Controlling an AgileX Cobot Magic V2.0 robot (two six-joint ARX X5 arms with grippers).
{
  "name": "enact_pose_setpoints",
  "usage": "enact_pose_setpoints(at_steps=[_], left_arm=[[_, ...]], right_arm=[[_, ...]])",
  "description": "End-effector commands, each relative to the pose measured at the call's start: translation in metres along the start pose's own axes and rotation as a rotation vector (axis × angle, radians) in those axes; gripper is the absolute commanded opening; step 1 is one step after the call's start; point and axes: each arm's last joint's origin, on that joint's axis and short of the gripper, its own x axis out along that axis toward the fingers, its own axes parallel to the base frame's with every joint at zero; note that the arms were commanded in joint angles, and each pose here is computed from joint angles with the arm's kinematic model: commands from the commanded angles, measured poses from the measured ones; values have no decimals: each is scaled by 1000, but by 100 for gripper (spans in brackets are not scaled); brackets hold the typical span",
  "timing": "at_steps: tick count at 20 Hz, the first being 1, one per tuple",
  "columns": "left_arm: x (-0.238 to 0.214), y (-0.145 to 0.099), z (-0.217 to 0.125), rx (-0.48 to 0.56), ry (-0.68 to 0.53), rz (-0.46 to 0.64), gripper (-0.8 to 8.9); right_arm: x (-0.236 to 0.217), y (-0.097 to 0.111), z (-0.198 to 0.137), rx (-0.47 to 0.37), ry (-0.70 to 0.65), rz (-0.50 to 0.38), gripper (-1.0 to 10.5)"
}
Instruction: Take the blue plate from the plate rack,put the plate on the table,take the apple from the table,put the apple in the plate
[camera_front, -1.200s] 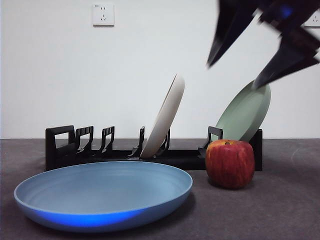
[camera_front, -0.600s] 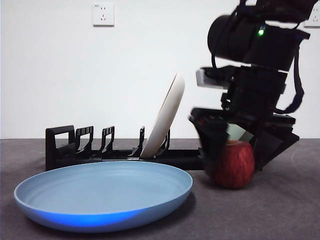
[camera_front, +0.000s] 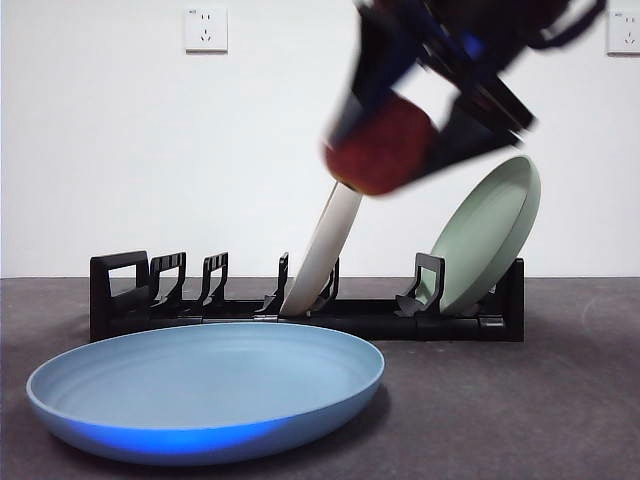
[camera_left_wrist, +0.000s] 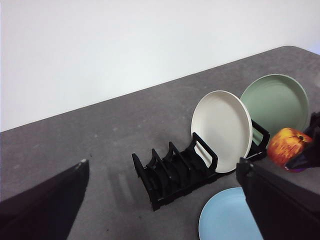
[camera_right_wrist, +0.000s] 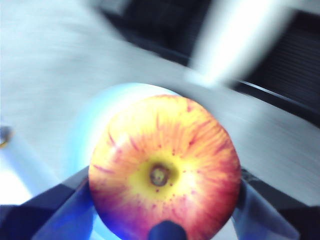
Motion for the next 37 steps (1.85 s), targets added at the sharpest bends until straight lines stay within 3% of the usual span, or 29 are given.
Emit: enact_pose_setpoints(at_steps=[1, 2, 4, 7, 10, 14, 15, 19, 21, 29, 32, 36, 37], left_arm=[[5, -4, 1, -2, 9, 6, 494], [7, -6, 1, 4, 16, 7, 494], [9, -9, 2, 14, 26, 6, 495], [13, -13, 2, 27, 42, 6, 495], [15, -15, 3, 31, 47, 0, 494], [15, -15, 2, 29, 52, -19, 495], [15, -15, 2, 30, 53, -19, 495], [15, -15, 2, 34, 57, -18, 495], [15, -15, 2, 34, 57, -18, 495], [18, -18, 2, 32, 75, -14, 495], [28, -27, 3, 59, 104, -7, 494], [45, -44, 4, 112, 160, 9, 488], [51, -50, 4, 132, 178, 10, 378]], right_arm=[[13, 22, 2, -52, -6, 64, -12], [22, 31, 1, -77, 5, 74, -12], [44, 47, -1, -121, 42, 8, -12], [78, 58, -7, -151, 133, 10, -12], [110, 54, -22, -172, 253, -80, -12], [133, 46, -38, -184, 360, -102, 11], [133, 46, -38, -185, 361, -103, 44], [133, 45, -38, -185, 358, -118, 474], [133, 44, -38, -193, 351, -154, 570], [113, 54, -17, -198, 297, -137, 567], [74, 66, 5, -271, 199, -109, 550], [4, 78, 20, -318, 39, -80, 286], [-18, 80, 20, -320, 1, -77, 199]])
